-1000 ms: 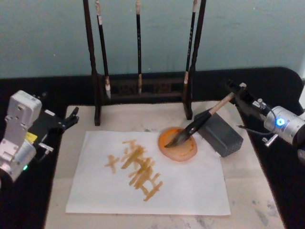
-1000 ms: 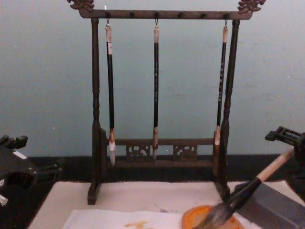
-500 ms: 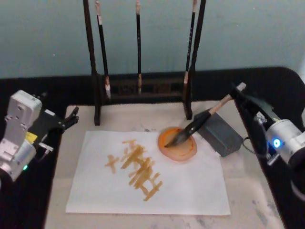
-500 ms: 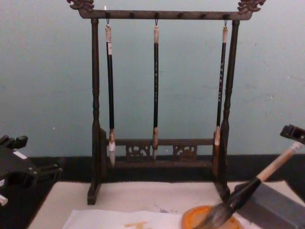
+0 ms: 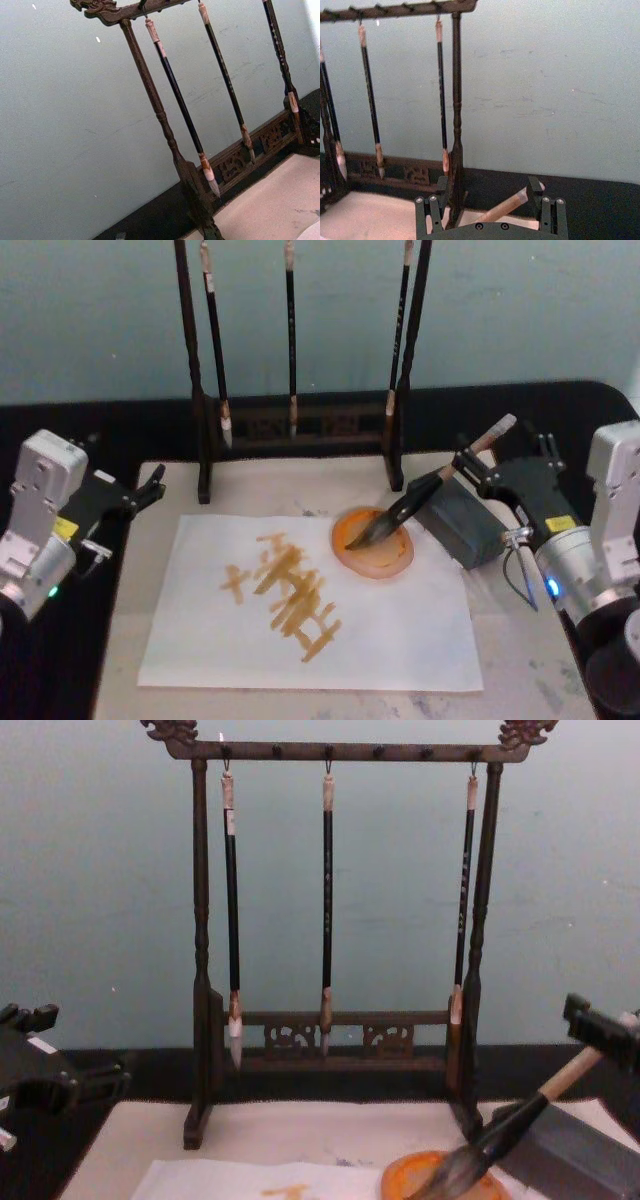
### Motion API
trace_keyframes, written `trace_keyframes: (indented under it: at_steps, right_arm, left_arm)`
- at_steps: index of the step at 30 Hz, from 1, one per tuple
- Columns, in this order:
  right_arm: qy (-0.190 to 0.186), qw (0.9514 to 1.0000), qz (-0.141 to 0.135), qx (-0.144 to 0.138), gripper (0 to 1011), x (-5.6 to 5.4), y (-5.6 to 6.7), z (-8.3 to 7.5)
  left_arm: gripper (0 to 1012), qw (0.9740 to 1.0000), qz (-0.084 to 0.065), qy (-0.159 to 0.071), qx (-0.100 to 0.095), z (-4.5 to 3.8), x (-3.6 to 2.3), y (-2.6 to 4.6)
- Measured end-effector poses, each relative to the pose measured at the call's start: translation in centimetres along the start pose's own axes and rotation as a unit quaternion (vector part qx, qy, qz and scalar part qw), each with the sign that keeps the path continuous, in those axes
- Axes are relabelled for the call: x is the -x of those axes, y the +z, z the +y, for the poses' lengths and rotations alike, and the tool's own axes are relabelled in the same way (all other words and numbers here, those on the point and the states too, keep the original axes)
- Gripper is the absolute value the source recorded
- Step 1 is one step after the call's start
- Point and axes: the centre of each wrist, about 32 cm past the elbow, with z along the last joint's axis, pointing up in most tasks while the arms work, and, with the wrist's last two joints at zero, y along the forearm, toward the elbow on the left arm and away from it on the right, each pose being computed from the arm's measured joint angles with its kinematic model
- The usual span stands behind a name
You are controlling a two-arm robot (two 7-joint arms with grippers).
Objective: Pick up the brush from the inkstone, write on the paper, then place the brush back to its original position.
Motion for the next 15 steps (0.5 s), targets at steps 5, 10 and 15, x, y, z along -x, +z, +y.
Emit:
trace_keyframes:
  at_steps: [5, 10, 15]
  right_arm:
    - [-0.005, 0.9995, -0.032, 0.003, 1000, 0.6, -1.2, -0.6]
    - [-0.012, 0.9986, -0.049, 0.013, 1000, 1.0, -2.0, -1.3]
    - [-0.022, 0.9984, -0.048, 0.02, 1000, 0.9, -2.7, -1.8]
  left_arm:
    - [1010, 1.0, 0.0, 0.0, 0.0, 0.0, 0.0, 0.0]
    - [1010, 1.0, 0.0, 0.0, 0.0, 0.0, 0.0, 0.0]
    - [1010, 1.0, 0.0, 0.0, 0.0, 0.0, 0.0, 0.0]
